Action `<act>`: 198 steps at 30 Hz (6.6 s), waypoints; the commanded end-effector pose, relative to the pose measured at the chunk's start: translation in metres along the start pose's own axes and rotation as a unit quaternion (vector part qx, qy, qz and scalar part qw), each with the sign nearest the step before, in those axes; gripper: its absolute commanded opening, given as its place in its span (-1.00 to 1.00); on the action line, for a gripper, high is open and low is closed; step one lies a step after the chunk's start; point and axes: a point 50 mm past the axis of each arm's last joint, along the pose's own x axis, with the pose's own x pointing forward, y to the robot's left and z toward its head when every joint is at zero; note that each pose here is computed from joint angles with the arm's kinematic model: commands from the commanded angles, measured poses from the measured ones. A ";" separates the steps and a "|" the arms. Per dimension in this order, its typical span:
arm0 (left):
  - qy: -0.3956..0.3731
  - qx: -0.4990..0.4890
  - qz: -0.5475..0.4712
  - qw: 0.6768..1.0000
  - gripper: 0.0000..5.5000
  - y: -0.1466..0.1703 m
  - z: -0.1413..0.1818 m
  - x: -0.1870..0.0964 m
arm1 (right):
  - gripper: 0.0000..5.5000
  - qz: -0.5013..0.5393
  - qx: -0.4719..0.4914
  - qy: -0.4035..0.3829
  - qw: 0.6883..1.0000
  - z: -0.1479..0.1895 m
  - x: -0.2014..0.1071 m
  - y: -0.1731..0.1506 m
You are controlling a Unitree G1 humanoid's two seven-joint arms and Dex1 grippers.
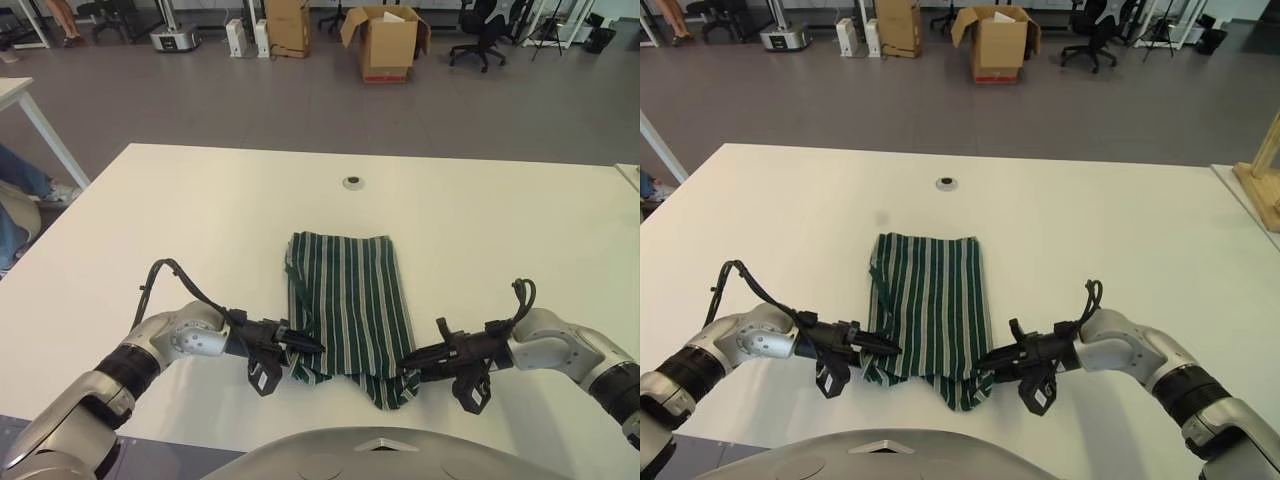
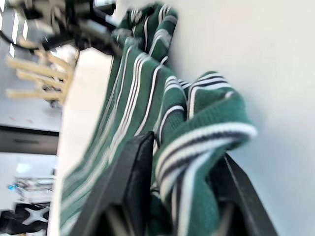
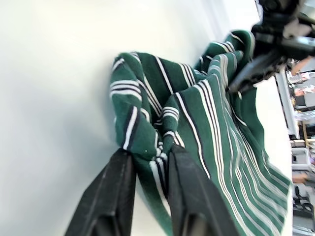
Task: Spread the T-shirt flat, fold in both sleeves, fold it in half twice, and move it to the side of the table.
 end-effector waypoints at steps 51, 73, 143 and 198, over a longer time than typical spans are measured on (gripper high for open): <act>0.022 -0.569 0.404 0.717 -0.38 0.081 -0.105 -0.098 | -0.26 -0.302 0.782 -0.058 0.542 -0.097 -0.023 -0.087; 0.004 -0.372 0.165 0.913 -0.38 0.032 0.001 -0.002 | -0.26 -0.365 0.538 0.045 0.758 -0.068 -0.029 -0.078; 0.056 -0.235 0.423 0.874 -0.56 0.120 -0.069 -0.057 | -0.25 -0.408 0.542 0.046 0.733 -0.070 -0.013 -0.064; 0.035 -0.571 0.654 0.496 -0.56 0.104 -0.119 -0.009 | -0.25 -0.770 0.499 0.178 0.355 -0.123 -0.061 -0.041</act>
